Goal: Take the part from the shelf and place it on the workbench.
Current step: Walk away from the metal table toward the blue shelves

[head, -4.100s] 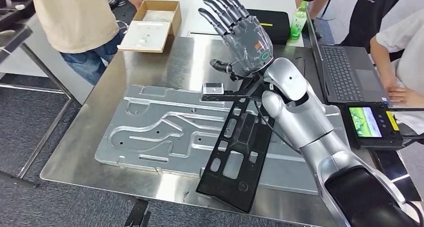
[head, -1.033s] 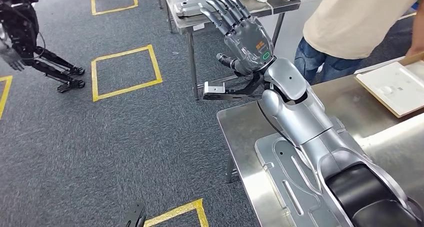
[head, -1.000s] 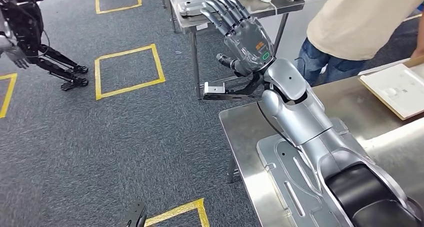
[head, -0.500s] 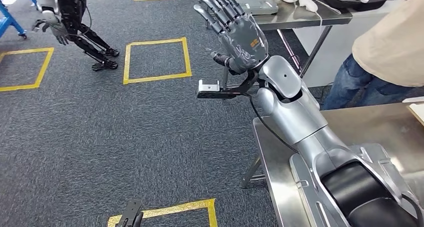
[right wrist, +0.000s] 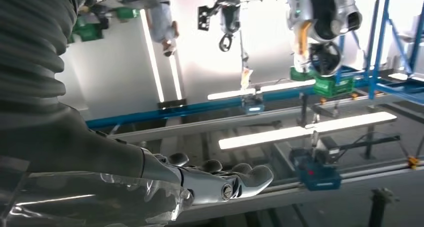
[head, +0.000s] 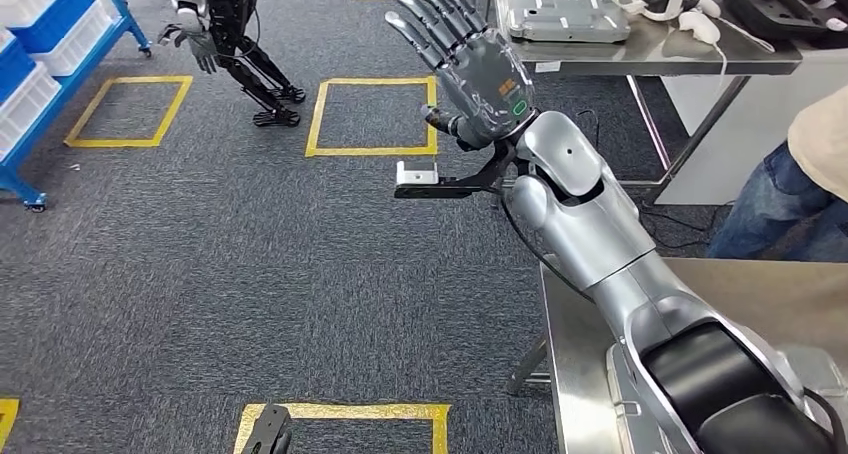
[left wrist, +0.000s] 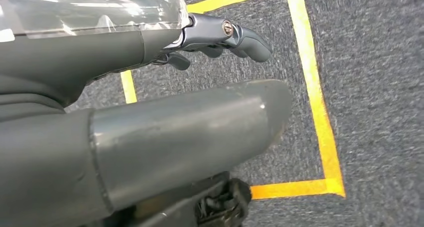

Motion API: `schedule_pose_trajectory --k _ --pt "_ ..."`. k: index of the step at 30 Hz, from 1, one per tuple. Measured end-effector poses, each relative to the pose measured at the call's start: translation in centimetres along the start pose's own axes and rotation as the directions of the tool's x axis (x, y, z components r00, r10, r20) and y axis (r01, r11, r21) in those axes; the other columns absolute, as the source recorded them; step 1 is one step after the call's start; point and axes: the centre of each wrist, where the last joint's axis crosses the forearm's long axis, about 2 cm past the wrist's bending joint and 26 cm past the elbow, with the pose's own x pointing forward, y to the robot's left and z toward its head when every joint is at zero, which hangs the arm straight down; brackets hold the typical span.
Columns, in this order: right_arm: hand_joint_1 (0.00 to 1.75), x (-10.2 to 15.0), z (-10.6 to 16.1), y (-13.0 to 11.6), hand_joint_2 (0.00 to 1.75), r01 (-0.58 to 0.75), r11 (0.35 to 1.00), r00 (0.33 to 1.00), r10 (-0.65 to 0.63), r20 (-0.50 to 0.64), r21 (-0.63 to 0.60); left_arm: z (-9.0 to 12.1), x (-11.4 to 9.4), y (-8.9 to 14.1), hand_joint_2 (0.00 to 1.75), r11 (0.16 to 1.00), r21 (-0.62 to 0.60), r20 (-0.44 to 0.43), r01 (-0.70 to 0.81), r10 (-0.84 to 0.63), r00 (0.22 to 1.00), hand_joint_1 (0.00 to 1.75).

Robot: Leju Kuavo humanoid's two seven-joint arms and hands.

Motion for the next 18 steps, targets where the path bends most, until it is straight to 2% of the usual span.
schedule_pose_trajectory --k 18 --pt "0.0 0.26 0.44 0.32 1.75 0.012 1.0 1.0 -0.012 0.0 0.018 -0.01 0.0 0.03 0.0 1.0 0.004 -0.001 -0.01 0.01 1.0 0.0"
